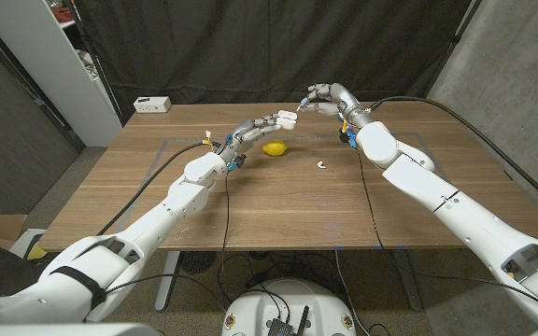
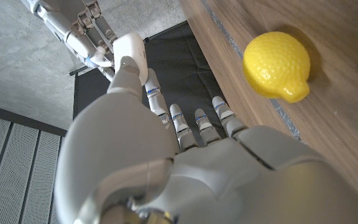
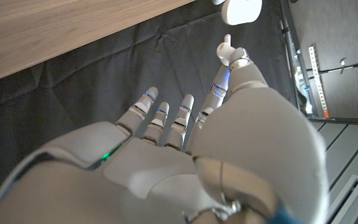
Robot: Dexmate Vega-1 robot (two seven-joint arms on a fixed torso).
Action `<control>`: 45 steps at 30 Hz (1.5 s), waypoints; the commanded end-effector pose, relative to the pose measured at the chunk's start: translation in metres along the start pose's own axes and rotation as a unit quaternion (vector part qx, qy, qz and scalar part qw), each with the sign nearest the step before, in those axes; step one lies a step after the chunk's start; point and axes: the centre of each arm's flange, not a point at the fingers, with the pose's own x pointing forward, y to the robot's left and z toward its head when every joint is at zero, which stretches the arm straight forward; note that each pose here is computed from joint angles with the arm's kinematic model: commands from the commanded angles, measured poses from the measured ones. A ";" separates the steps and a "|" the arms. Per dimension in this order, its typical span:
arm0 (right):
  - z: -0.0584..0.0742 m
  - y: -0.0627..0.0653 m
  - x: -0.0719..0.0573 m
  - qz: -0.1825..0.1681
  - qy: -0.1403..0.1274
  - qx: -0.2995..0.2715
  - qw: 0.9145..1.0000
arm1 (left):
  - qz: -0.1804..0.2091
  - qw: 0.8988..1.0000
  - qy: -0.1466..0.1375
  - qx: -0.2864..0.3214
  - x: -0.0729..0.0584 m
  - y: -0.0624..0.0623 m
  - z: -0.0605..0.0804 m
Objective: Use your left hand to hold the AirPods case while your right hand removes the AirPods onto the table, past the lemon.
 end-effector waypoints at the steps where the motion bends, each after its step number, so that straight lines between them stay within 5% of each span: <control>1: -0.025 -0.015 -0.008 -0.032 0.075 0.006 0.997 | 0.002 1.000 -0.001 0.004 0.005 0.013 0.004; 31: -0.055 0.021 -0.007 0.071 0.147 0.042 0.986 | 0.003 1.000 -0.001 0.004 0.000 0.016 0.005; 45: -0.066 0.044 -0.010 0.119 0.146 0.020 0.982 | 0.001 1.000 -0.002 0.003 -0.002 0.012 0.005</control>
